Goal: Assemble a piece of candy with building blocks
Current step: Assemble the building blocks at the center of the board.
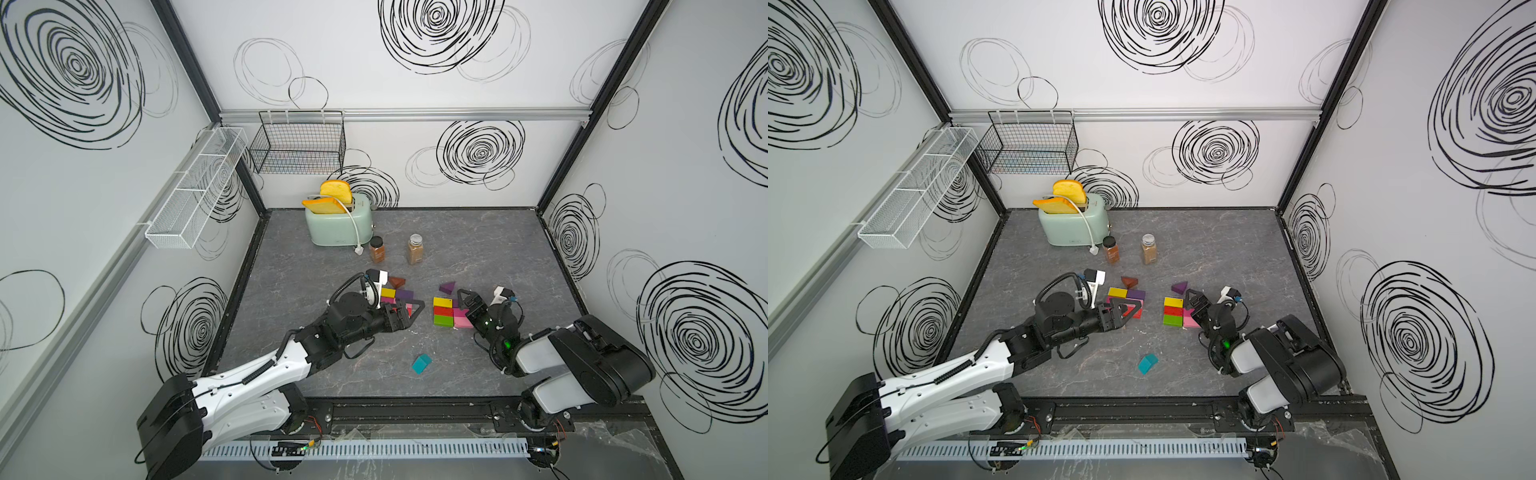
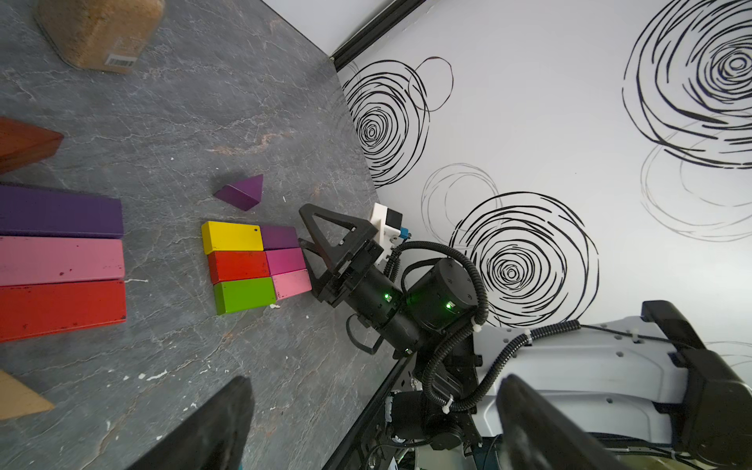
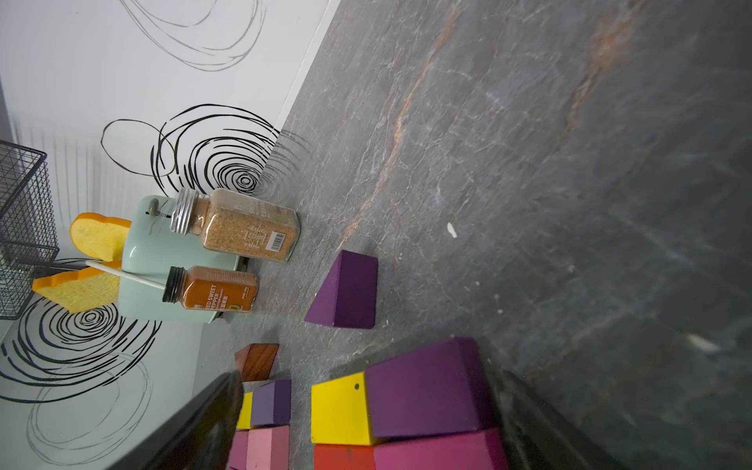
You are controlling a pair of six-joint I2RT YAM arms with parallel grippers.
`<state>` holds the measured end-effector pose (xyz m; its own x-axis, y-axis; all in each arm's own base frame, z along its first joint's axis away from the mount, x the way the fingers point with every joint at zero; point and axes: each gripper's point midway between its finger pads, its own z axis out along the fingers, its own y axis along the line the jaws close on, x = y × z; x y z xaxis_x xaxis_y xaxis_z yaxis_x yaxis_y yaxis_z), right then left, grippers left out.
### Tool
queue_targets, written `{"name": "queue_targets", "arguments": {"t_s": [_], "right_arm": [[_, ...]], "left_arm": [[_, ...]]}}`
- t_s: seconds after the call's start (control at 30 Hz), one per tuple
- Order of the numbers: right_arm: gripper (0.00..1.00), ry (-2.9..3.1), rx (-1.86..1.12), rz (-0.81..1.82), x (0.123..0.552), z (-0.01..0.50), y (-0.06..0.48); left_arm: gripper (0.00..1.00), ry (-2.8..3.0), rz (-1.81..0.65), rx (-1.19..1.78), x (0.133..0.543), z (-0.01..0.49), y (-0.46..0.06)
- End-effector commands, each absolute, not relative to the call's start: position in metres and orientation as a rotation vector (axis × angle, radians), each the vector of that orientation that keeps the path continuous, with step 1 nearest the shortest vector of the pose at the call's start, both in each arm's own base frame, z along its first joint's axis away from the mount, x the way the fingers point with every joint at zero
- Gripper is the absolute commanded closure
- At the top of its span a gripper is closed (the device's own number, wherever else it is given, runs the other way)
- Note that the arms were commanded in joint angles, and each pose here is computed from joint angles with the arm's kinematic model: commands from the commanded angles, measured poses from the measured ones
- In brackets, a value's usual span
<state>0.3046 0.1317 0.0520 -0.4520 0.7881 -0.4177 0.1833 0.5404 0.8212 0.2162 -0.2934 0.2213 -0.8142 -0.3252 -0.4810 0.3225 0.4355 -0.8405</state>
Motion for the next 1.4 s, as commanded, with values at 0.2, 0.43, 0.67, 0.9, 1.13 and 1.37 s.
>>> {"name": "queue_targets", "arguments": {"t_s": [0.2,0.43,0.67,0.9,1.13,1.37], "right_arm": [[0.01,1.935,0.845,0.914,0.303,0.048,0.133],[0.01,1.923,0.868,0.879,0.299,0.047,0.124],[0.01,1.907,0.894,0.855,0.294,0.046,0.117],[0.01,1.979,0.755,0.771,0.297,0.06,0.121],[0.01,2.126,0.243,0.561,0.311,0.128,0.119],[0.01,2.204,0.131,0.712,0.267,0.136,0.125]], "left_arm": [[0.02,2.041,-1.433,-0.012,0.218,0.231,-0.291],[0.02,2.045,-1.439,-0.012,0.218,0.23,-0.293],[0.02,2.057,-1.438,-0.006,0.216,0.228,-0.295],[0.02,2.151,-1.311,0.171,0.21,0.221,-0.297],[0.02,2.393,-1.047,0.519,0.172,0.148,-0.287],[0.02,2.436,-0.805,0.728,0.156,0.088,-0.296]]}}
